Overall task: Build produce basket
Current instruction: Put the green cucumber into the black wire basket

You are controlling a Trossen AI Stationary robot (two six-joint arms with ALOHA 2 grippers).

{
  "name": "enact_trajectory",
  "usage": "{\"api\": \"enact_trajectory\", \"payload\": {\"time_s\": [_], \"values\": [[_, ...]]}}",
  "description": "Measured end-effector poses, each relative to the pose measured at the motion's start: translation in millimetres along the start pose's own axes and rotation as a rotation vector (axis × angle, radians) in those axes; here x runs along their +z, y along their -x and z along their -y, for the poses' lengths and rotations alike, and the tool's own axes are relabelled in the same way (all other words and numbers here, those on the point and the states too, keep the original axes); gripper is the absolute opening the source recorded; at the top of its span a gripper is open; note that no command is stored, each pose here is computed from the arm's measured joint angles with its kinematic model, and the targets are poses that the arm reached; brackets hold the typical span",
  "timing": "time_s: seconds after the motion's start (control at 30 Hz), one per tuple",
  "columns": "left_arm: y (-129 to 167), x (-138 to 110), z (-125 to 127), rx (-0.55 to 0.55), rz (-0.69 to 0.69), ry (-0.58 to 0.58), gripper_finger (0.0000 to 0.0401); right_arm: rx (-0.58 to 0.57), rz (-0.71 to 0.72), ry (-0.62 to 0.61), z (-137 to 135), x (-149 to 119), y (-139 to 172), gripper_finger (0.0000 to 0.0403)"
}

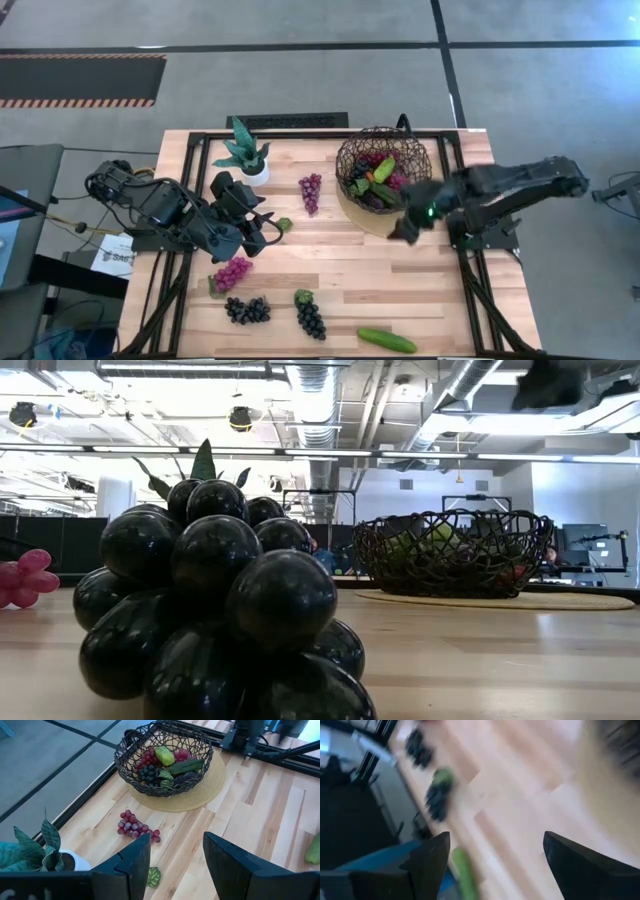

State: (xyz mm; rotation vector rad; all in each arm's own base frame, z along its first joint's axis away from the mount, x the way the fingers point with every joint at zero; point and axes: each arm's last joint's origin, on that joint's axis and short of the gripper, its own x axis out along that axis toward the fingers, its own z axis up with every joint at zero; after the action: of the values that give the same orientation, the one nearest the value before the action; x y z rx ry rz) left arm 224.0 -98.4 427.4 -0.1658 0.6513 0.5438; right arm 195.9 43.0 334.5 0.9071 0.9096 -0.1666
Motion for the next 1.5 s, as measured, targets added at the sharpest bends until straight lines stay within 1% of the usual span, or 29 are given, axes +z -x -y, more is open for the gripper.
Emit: {"api": "enact_trajectory", "payload": {"time_s": [0.1, 0.17, 0.43, 0.5, 0.57, 0.67, 0.7, 0.77, 0.87, 0.93, 1.03, 1.13, 1.23, 1.3, 1.4, 1.5], "values": [[0, 0, 0, 0.000, 0.000, -0.002, 0.0171, 0.049, -0.041, 0.005, -20, -19, -13, 0.0333], [0, 0, 0, 0.000, 0.000, -0.006, 0.0171, 0.054, -0.070, 0.013, -30, -32, -23, 0.0332], [0, 0, 0, -0.003, 0.004, -0.005, 0.0171, 0.152, -0.142, 0.028, -68, -68, -72, 0.0331], [0, 0, 0, -0.003, 0.003, -0.006, 0.0171, 0.208, -0.142, 0.039, -79, -74, -85, 0.0331], [0, 0, 0, -0.002, 0.003, -0.007, 0.0171, 0.194, -0.159, 0.051, -86, -79, -94, 0.0331], [0, 0, 0, -0.001, 0.003, -0.008, 0.0171, 0.209, -0.183, 0.066, -103, -84, -105, 0.0331], [0, 0, 0, 0.000, 0.003, -0.008, 0.0171, 0.209, -0.194, 0.077, -110, -86, -107, 0.0331], [0, 0, 0, -0.001, 0.002, -0.008, 0.0171, 0.253, -0.195, 0.098, -128, -86, -108, 0.0330], [0, 0, 0, -0.001, 0.001, -0.009, 0.0171, 0.248, -0.212, 0.142, -149, -88, -107, 0.0330], [0, 0, 0, -0.002, 0.001, -0.011, 0.0171, 0.198, -0.233, 0.169, -156, -88, -106, 0.0330], [0, 0, 0, -0.001, -0.001, -0.017, 0.0171, 0.055, -0.278, 0.191, -160, -89, -108, 0.0330], [0, 0, 0, -0.003, -0.002, -0.026, 0.0171, -0.109, -0.327, 0.237, -159, -95, -114, 0.0330], [0, 0, 0, -0.005, -0.005, -0.028, 0.0171, -0.180, -0.357, 0.309, -161, -105, -125, 0.0330], [0, 0, 0, -0.010, -0.008, -0.027, 0.0171, -0.191, -0.369, 0.354, -163, -111, -136, 0.0330], [0, 0, 0, -0.012, -0.014, -0.029, 0.0171, -0.224, -0.390, 0.392, -161, -120, -153, 0.0330], [0, -1, 0, -0.012, -0.015, -0.029, 0.0171, -0.282, -0.402, 0.422, -155, -125, -169, 0.0330]]}}
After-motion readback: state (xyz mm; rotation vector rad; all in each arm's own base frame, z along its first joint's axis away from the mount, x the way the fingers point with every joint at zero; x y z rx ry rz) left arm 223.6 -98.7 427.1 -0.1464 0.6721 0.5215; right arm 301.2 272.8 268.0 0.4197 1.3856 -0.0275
